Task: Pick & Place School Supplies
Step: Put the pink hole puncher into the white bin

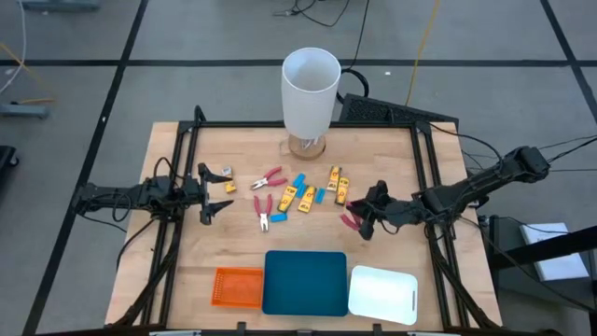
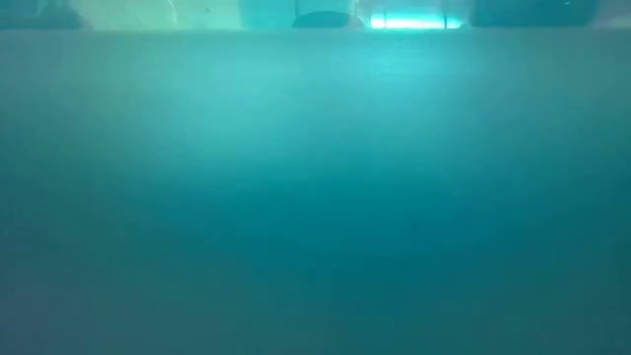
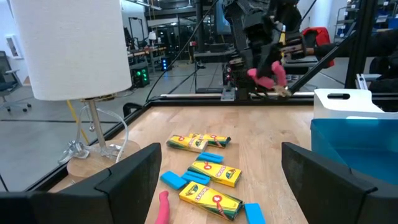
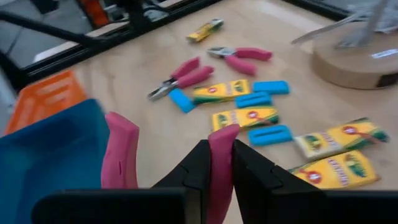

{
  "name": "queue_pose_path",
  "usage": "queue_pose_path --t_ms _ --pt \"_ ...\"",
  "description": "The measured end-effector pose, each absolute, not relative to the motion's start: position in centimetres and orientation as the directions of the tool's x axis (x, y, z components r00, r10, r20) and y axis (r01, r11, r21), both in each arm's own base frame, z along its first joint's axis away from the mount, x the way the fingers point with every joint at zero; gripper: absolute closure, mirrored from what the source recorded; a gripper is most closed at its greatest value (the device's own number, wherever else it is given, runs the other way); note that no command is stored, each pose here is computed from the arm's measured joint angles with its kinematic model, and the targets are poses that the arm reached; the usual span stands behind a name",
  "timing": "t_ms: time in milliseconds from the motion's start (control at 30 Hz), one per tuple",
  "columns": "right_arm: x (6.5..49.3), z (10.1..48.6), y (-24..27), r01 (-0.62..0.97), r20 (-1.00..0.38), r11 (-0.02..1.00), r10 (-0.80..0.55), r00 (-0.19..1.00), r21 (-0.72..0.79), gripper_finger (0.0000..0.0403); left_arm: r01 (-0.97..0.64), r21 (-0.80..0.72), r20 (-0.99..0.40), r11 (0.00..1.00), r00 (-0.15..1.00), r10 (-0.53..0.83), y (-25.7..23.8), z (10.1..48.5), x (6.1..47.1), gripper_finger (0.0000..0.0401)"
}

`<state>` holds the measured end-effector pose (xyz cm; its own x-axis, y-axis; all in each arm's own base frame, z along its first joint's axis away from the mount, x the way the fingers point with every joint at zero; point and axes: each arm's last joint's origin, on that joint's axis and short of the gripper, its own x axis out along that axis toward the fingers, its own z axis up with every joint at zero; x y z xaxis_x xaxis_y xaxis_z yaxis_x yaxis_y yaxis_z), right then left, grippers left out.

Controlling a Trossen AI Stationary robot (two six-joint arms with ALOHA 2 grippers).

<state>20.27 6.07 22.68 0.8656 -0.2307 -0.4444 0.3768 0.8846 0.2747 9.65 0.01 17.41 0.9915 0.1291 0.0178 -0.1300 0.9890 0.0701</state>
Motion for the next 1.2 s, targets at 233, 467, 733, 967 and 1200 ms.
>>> queue_pose_path --t_ms 233,467,733,967,1200 --pt "19.8 23.6 8.7 0.234 -0.363 0.911 -0.102 0.926 0.341 0.0359 -0.13 0.07 0.018 0.989 0.991 0.129 0.0 17.4 9.6 0.0068" --pt "18.7 24.0 11.2 0.112 -0.323 0.912 0.024 0.946 0.395 0.0358 -0.13 0.07 0.018 0.989 0.991 0.129 0.0 17.4 9.6 0.0068" --pt "17.3 24.0 13.3 0.016 -0.33 0.89 0.153 0.932 0.456 0.0358 -0.13 0.07 0.018 0.989 0.991 0.129 0.0 17.4 9.6 0.0068" --pt "16.8 23.6 14.5 -0.043 -0.351 0.863 0.25 0.902 0.504 0.0358 -0.13 0.07 0.018 0.989 0.991 0.129 0.0 17.4 9.6 0.0068" --pt "17.5 21.4 15.8 0.003 -0.449 0.837 0.29 0.845 0.546 0.0358 -0.13 0.07 0.018 0.989 0.991 0.129 0.0 17.4 9.6 0.0068"
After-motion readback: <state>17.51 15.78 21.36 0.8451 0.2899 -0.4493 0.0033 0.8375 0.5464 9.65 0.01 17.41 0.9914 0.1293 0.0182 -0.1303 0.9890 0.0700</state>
